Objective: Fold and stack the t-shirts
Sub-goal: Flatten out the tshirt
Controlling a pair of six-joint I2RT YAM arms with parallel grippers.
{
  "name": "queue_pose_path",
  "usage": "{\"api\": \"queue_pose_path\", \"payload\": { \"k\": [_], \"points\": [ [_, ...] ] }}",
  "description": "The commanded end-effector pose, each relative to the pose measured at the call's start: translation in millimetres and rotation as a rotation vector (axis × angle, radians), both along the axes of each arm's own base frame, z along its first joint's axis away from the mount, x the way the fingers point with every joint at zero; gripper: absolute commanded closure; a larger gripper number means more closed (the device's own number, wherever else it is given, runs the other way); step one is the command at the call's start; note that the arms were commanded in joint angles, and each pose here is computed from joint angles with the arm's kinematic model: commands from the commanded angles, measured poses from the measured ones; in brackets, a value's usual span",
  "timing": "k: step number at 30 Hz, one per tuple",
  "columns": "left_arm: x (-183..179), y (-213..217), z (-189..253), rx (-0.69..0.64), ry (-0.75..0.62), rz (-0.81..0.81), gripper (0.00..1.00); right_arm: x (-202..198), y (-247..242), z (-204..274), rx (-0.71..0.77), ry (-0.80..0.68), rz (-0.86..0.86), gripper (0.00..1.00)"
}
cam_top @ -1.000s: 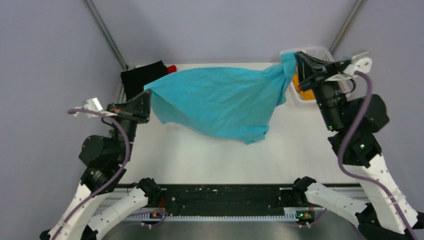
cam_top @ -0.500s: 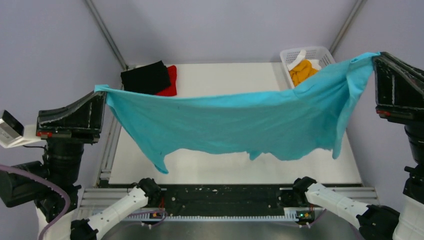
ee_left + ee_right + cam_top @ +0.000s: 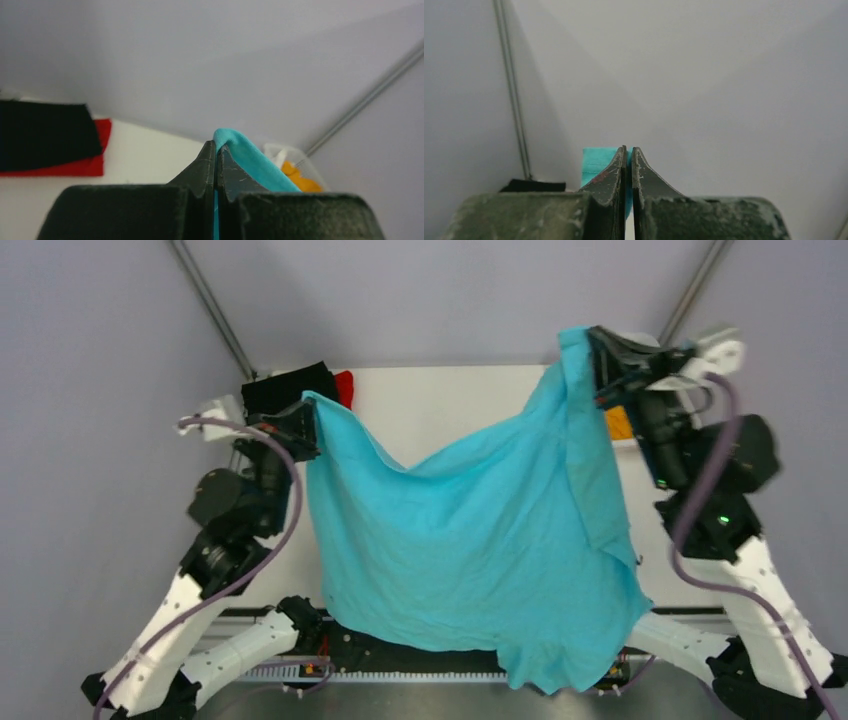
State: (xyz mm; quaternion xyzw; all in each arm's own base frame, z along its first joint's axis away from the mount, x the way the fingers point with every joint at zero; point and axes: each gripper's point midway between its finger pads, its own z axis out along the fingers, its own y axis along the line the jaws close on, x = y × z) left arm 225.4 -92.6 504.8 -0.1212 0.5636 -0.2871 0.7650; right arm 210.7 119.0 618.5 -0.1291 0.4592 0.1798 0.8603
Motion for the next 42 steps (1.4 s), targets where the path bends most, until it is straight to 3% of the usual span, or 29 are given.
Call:
{"api": "queue_pose_path", "payload": {
  "k": [1,4,10,19,26,28,29,30,31,32,33,34,39,42],
  "points": [
    [56,20,-85,0.013,0.204,0.325,1.0,76,1,-74,-0.014,0.115,-0.246,1.0],
    [93,22,-157,0.067,0.365,0.425,1.0,111,13,-133,-0.048,0.197,-0.273,1.0],
    [168,42,-272,0.021,0.619,0.419,1.0,185,24,-241,-0.071,0.362,-0.289,1.0],
    [260,67,-357,0.061,0.846,0.501,1.0,285,33,-340,-0.116,0.532,-0.329,1.0],
    [300,82,-366,0.053,0.844,0.561,1.0,365,29,-394,-0.115,0.598,-0.397,1.0],
    [310,86,-363,0.055,0.863,0.576,0.91,386,32,-413,-0.139,0.648,-0.395,0.91],
    [312,86,-365,0.064,0.896,0.571,0.77,394,34,-421,-0.128,0.689,-0.386,0.85],
    [307,87,-369,0.089,0.954,0.572,0.54,401,38,-422,-0.127,0.718,-0.377,0.71],
    [307,86,-366,0.101,0.973,0.569,0.15,403,41,-427,-0.136,0.749,-0.367,0.51],
    [306,85,-364,0.106,0.987,0.565,0.03,402,42,-429,-0.143,0.773,-0.36,0.35],
    [304,83,-359,0.108,0.992,0.551,0.02,400,42,-429,-0.143,0.791,-0.359,0.08],
    [300,80,-354,0.106,0.997,0.53,0.01,396,41,-426,-0.14,0.805,-0.361,0.02],
    [281,43,-336,0.085,0.979,0.3,0.01,355,47,-397,-0.136,0.841,-0.254,0.01],
    [264,15,-342,0.058,0.98,0.151,0.01,316,65,-405,-0.121,0.955,-0.102,0.01]
  ]
}}
